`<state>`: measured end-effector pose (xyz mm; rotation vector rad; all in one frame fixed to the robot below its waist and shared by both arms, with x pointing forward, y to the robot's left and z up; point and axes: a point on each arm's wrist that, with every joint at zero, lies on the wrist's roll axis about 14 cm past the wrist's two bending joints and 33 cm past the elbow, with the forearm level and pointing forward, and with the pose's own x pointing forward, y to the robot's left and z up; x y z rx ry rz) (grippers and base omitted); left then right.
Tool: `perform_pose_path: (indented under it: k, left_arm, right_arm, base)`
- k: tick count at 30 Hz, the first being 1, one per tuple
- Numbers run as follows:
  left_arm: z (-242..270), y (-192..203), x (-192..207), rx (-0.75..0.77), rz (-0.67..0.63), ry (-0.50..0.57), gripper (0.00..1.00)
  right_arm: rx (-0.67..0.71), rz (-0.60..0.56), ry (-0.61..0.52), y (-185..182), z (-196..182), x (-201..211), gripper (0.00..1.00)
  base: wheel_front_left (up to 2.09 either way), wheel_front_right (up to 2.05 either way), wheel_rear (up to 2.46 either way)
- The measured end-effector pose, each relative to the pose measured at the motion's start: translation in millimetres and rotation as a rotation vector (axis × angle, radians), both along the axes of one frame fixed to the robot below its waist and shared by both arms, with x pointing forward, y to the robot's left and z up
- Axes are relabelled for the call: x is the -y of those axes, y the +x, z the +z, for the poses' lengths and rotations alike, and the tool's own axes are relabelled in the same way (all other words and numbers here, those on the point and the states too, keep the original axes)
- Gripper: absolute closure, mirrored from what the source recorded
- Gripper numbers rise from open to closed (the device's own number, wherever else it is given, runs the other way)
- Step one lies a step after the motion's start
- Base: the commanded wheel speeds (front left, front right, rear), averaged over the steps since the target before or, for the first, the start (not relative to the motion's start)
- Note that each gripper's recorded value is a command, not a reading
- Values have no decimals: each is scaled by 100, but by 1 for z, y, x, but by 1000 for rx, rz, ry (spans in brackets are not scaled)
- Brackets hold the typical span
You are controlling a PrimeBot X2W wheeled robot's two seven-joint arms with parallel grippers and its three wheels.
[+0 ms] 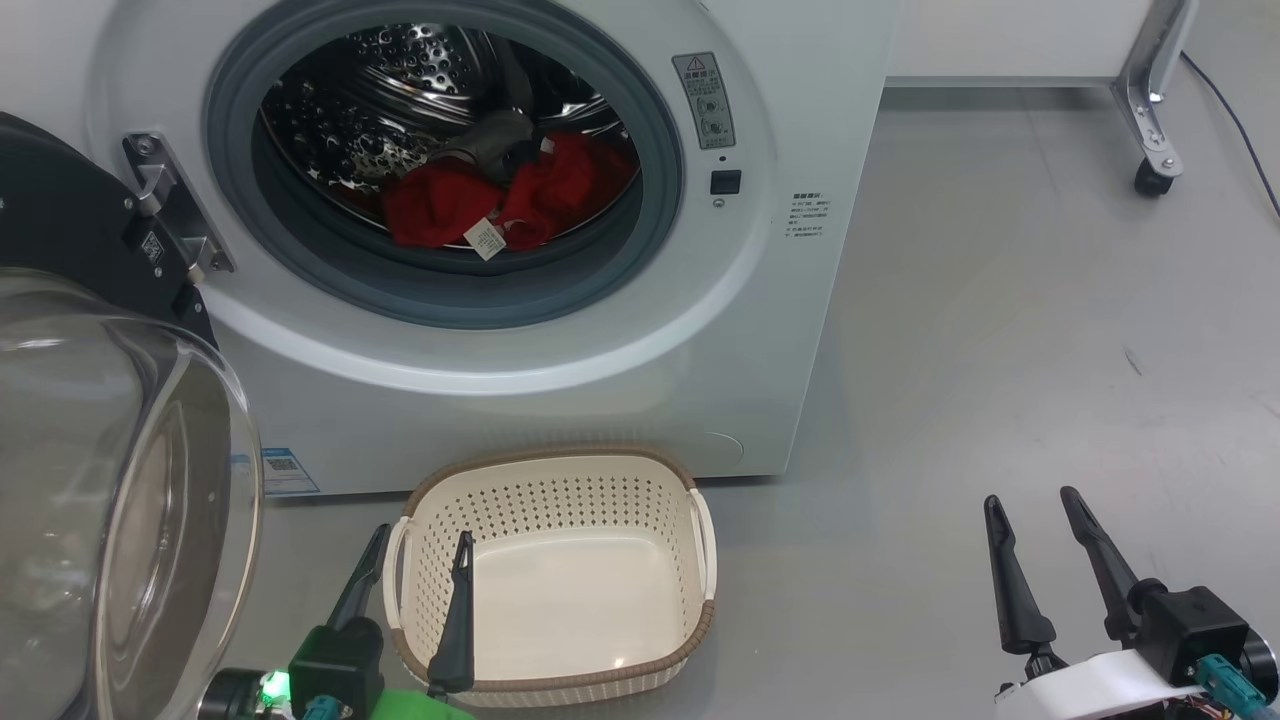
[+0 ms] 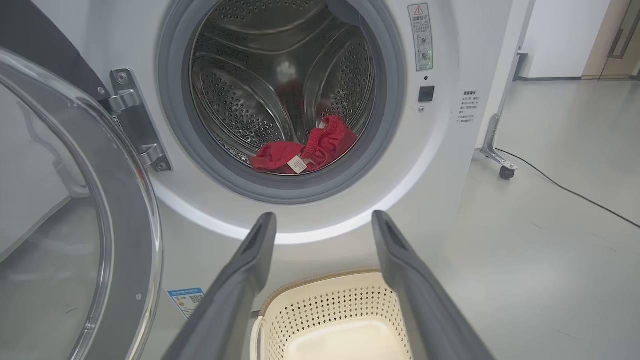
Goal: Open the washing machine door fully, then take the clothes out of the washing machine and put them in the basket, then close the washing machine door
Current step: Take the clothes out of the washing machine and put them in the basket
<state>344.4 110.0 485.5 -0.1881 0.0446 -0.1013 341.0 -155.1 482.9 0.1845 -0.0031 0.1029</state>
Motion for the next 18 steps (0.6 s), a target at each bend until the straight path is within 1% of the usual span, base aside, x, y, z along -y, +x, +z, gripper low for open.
perform_pose_path:
  k: [4, 10, 13, 15, 18]
  left_arm:
    - [-2, 2, 3, -11, -6, -28, 0]
    - [2, 20, 20, -17, -54, -81, 0]
    - [-1, 30, 30, -43, -84, -103, 0]
    - [-3, 37, 36, -67, -102, -136, 0]
    - [-11, 49, 43, -106, -124, -130, 0]
  right_arm:
    - [-8, -2, -1, 1, -2, 1, 0]
    - [-24, 2, -2, 5, -7, 0, 0]
    - [-35, 6, -8, 8, -11, 1, 0]
    - [-42, 6, -17, 11, -13, 3, 0]
    - [-43, 5, -24, 17, -14, 6, 0]
  base:
    - [0, 0, 0]
    - [0, 0, 0]
    - [0, 0, 0]
    - [0, 0, 0]
    - [0, 0, 0]
